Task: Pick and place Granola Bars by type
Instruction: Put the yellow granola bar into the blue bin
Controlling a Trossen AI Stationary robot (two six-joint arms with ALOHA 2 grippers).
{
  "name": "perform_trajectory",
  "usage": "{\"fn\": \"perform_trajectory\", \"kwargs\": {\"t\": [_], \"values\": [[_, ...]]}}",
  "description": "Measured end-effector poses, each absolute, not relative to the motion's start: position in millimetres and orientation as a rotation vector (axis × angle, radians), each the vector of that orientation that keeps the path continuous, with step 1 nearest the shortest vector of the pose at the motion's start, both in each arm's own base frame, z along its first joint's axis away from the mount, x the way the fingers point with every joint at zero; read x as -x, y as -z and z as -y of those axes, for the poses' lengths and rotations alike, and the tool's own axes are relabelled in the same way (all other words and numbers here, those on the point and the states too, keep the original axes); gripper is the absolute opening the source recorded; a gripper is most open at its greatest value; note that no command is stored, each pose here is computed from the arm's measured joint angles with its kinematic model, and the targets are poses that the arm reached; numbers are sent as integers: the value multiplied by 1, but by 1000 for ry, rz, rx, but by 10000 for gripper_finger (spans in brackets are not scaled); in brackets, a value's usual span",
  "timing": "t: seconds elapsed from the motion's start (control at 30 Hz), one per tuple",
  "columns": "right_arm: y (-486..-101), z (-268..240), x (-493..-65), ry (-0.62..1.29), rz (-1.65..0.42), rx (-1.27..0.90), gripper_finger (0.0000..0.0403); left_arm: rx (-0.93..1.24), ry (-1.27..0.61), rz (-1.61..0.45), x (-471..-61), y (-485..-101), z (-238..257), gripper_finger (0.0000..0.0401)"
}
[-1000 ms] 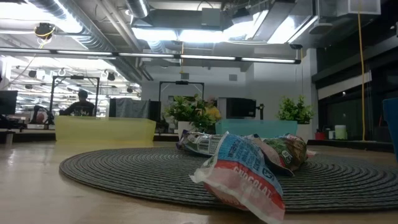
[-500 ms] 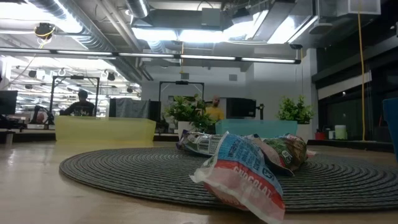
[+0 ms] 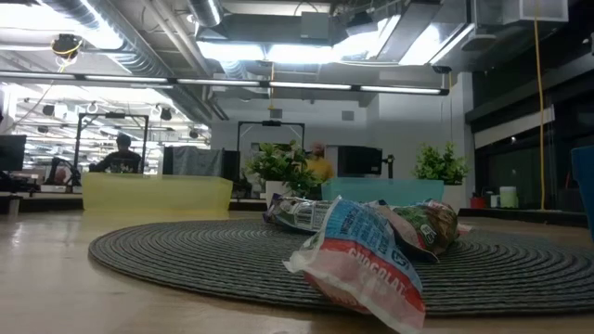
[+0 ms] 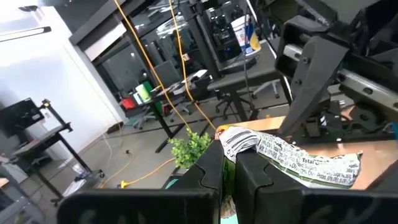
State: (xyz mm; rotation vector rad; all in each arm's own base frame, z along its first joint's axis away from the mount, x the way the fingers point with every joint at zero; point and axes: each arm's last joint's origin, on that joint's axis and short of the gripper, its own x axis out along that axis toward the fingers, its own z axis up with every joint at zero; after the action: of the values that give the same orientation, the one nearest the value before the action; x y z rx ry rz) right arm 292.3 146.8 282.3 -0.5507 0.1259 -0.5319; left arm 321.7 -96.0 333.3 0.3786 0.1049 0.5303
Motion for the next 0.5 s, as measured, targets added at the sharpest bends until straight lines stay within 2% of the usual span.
{"fn": "perform_trajectory", "kwargs": {"t": [0.13, 0.23, 0.33, 0.5], "values": [[-282, -141, -295, 549, -131, 550, 264, -370, -510, -96, -322, -334, 97, 4], [-282, -140, -296, 553, -131, 549, 247, -371, -509, -97, -322, -334, 97, 4], [-282, -140, -296, 552, -130, 549, 208, -371, -508, -98, -322, -333, 97, 6], [-282, -140, -296, 540, -129, 559, 111, -371, -509, -98, -322, -333, 96, 16]]}}
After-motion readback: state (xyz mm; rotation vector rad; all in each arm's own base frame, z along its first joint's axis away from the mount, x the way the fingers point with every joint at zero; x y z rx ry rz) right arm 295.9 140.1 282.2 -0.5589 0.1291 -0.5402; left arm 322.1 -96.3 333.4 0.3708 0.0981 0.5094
